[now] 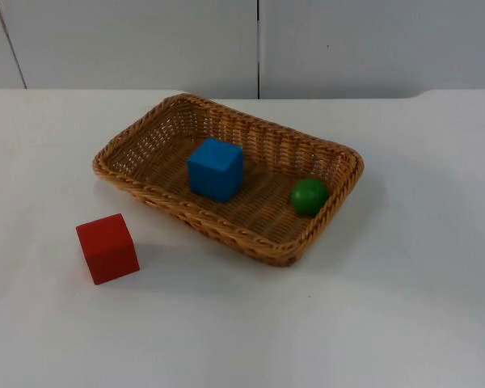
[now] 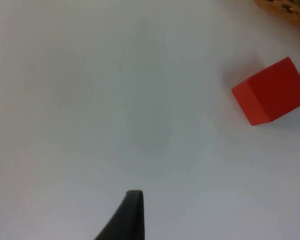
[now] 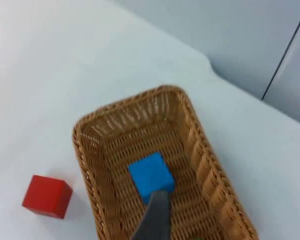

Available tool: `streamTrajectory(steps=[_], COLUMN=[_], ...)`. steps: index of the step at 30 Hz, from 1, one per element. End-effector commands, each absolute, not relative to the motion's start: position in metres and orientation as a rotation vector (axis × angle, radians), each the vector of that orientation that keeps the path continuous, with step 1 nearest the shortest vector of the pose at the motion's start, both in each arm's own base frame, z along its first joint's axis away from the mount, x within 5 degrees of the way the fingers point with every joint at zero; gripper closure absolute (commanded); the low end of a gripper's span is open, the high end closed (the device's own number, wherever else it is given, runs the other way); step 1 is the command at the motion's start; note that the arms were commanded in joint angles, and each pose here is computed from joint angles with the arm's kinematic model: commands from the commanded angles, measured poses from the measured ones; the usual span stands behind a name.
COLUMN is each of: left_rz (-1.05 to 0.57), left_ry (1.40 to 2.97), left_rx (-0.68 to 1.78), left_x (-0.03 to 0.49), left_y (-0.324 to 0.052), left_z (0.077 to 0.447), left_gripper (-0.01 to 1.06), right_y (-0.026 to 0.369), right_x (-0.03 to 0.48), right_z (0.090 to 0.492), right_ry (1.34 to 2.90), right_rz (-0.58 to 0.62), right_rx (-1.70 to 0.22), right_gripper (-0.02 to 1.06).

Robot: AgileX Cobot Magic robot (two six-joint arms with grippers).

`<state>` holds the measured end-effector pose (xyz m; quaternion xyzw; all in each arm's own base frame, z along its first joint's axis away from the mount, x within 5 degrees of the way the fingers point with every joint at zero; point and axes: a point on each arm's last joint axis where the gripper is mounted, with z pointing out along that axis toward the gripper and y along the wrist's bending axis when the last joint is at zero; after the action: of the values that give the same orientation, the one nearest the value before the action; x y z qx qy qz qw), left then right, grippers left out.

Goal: Place all geometric objects except the red cube into the basket.

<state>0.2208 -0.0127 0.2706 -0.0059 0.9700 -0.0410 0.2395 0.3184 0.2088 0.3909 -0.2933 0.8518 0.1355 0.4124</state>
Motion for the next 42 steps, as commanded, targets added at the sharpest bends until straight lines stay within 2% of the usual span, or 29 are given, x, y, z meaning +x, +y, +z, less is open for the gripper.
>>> streamTrajectory(steps=[1,7,14,18,26,33,42], left_rz=[-0.111,-0.109,-0.115,-0.118,-0.117,-0.115,-0.112], left_ry=[2.643,2.572,2.329,2.204,2.053,2.011,1.992], left_rx=[-0.021,0.011,0.02,0.024,0.034,0.041,0.052], left_x=[0.22,0.203,0.153,0.117,0.056,0.027,-0.004], left_y=[-0.012,-0.012,-0.011,-0.01,-0.008,-0.007,-0.007], left_z=[0.272,0.291,0.336,0.345,0.335,0.321,0.287], left_gripper=[0.0,0.0,0.0,0.0,0.0,0.0,0.0], right_y=[0.203,0.182,0.147,0.126,0.089,0.066,0.037], right_x=[0.305,0.272,0.219,0.187,0.128,0.093,0.048], right_z=[0.396,0.395,0.386,0.382,0.379,0.371,0.338], right_ry=[2.135,2.095,2.061,2.038,1.939,1.876,1.826], right_rz=[0.332,0.337,0.345,0.349,0.368,0.378,0.391], right_rx=[-0.762,-0.741,-0.721,-0.714,-0.683,-0.665,-0.65], right_gripper=[0.3,0.3,0.3,0.3,0.3,0.3,0.3])
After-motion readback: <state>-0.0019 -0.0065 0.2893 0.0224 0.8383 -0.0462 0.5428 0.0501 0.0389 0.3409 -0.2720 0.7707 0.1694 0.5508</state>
